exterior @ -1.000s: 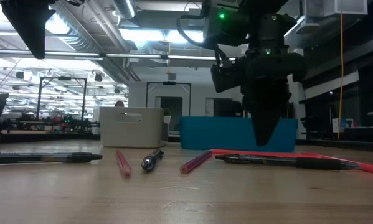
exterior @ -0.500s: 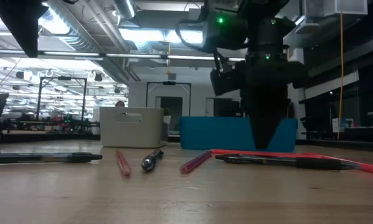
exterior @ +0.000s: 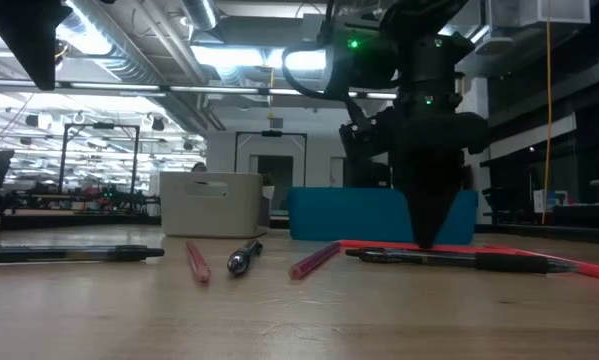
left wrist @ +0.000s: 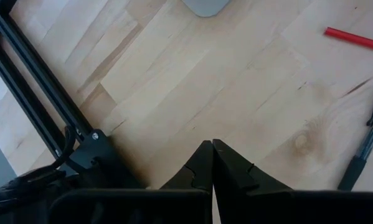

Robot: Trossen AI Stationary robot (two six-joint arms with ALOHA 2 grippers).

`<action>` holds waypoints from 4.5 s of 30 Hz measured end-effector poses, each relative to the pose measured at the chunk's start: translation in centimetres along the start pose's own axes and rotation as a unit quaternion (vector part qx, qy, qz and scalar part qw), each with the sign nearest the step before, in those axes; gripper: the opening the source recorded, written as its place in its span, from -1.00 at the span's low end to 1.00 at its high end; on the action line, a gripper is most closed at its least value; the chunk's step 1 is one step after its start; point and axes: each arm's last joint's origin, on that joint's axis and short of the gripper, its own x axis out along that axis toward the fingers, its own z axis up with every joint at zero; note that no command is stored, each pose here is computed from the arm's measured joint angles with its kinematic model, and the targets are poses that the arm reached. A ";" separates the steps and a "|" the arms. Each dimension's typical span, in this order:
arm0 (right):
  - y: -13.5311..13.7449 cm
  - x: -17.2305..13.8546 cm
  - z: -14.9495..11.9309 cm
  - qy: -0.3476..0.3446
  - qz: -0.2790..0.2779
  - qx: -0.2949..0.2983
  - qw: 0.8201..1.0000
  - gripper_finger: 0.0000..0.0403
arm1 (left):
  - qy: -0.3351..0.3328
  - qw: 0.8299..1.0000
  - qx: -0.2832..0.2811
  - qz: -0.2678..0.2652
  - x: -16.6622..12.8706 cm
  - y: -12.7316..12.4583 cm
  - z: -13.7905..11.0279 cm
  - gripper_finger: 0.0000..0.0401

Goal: Sort pens & pencils
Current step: Put the left orange pencil into the blue bin

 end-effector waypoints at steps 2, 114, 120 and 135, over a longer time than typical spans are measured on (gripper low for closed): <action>0.0 0.0 0.0 0.000 0.000 0.008 1.000 -0.42 | 0.000 1.000 0.000 0.000 0.0 0.0 0.0 -1.00; 0.4 0.4 0.8 0.018 0.004 0.082 0.996 -0.78 | -0.003 1.000 0.005 -0.005 -0.2 -0.1 -0.5 -1.00; 0.5 0.3 0.4 0.041 0.008 0.085 0.995 -0.78 | -0.004 1.000 0.004 -0.006 -0.3 -0.1 -0.6 -1.00; 0.8 -0.2 0.1 0.042 0.002 0.079 0.996 -0.78 | -0.005 1.000 -0.001 -0.007 -0.3 -0.1 -0.7 -1.00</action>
